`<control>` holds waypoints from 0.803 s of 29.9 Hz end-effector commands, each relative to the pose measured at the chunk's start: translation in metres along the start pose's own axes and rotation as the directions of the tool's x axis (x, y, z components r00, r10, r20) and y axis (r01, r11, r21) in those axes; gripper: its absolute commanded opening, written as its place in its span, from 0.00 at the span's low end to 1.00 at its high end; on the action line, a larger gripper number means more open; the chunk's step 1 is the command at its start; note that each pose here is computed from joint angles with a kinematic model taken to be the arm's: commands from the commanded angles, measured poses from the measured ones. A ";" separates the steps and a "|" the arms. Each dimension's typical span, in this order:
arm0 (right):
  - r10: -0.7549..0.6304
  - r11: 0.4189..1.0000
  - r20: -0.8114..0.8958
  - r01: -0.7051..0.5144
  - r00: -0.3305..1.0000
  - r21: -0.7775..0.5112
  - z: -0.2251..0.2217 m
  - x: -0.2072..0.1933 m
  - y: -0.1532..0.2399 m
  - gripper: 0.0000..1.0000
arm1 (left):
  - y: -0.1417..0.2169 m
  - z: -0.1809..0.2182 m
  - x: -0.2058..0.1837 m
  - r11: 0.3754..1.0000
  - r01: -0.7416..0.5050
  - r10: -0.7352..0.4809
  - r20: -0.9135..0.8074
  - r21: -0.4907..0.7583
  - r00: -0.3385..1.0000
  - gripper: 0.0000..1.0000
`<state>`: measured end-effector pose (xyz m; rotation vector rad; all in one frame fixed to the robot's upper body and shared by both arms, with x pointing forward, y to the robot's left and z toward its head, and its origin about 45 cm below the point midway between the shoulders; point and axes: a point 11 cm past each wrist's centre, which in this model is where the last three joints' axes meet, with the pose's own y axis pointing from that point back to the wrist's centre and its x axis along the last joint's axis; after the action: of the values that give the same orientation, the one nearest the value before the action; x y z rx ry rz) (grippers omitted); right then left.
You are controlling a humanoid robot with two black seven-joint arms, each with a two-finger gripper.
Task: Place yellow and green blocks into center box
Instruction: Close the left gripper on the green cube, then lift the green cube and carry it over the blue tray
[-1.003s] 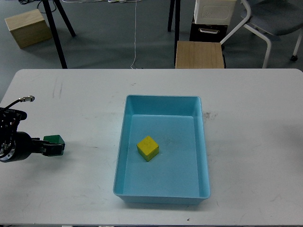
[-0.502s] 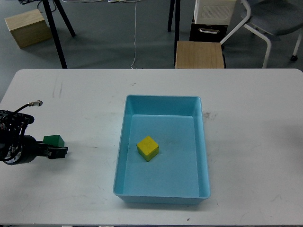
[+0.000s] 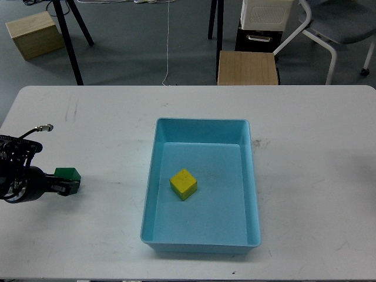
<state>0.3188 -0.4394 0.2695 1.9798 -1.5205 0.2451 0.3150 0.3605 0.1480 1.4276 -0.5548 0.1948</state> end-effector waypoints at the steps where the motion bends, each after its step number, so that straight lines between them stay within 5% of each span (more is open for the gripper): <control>1: 0.000 1.000 0.000 0.000 1.000 0.001 0.000 0.000 0.000 0.99 | 0.002 -0.002 0.000 1.000 -0.001 0.001 -0.001 0.002 1.000 0.51; 13: -0.001 1.000 0.001 0.001 1.000 0.002 -0.001 -0.001 -0.001 0.99 | 0.065 -0.027 0.068 0.978 -0.206 0.206 -0.106 0.009 0.973 0.50; 24: -0.003 1.000 0.001 0.003 1.000 -0.005 0.001 -0.001 0.000 0.99 | 0.116 0.049 0.122 0.895 -0.365 0.345 -0.121 -0.256 0.931 0.51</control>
<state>0.3185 -0.4381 0.2677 1.9827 -1.5172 0.2407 0.3554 0.3244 0.3001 1.0796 -0.7120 0.4646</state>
